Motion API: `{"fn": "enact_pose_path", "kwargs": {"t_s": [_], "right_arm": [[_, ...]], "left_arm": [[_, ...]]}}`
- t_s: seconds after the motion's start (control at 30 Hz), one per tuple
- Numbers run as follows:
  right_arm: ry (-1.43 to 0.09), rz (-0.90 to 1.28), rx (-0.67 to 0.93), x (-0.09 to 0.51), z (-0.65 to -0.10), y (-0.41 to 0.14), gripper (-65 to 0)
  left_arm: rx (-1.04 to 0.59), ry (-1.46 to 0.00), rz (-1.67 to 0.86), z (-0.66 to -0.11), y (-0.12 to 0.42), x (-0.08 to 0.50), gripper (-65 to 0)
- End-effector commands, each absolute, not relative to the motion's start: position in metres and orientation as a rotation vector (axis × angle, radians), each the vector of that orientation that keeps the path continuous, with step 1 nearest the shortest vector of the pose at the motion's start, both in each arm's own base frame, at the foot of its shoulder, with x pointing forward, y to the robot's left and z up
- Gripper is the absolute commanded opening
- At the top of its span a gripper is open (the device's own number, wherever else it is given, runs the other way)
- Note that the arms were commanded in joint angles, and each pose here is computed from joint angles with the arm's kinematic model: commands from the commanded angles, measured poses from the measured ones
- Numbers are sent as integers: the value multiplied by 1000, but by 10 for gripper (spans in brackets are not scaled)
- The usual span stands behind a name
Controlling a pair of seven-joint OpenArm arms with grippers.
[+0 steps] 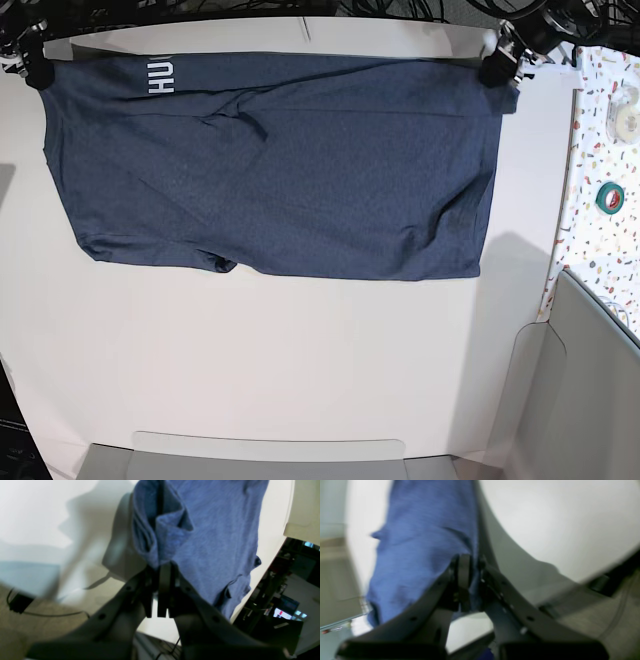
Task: Layout the t-shirt on the table in an organized manner, then fold the t-shirt properly
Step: 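Lift the shoulder edge with both grippers and drag the shirt away from the hem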
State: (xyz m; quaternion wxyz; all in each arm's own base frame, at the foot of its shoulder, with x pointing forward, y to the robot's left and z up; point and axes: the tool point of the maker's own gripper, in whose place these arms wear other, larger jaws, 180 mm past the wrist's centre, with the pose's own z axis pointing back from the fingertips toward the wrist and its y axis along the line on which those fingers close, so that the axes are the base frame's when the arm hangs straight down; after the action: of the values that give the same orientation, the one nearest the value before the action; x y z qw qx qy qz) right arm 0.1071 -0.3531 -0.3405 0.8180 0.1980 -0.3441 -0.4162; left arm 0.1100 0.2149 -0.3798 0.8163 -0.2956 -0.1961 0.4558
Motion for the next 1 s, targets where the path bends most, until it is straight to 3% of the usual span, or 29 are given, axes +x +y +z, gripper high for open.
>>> {"fn": "enact_pose_path", "kwargs": {"t_s": [0.0, 0.97], "right_arm": [[-738, -849, 410, 110, -333, -355, -650], [-670, -826, 357, 108, -344, -356, -650]], "left_arm": [[-642, -406, 968, -375, 213, 105, -650], [-546, -381, 1032, -385, 224, 69, -637]]}}
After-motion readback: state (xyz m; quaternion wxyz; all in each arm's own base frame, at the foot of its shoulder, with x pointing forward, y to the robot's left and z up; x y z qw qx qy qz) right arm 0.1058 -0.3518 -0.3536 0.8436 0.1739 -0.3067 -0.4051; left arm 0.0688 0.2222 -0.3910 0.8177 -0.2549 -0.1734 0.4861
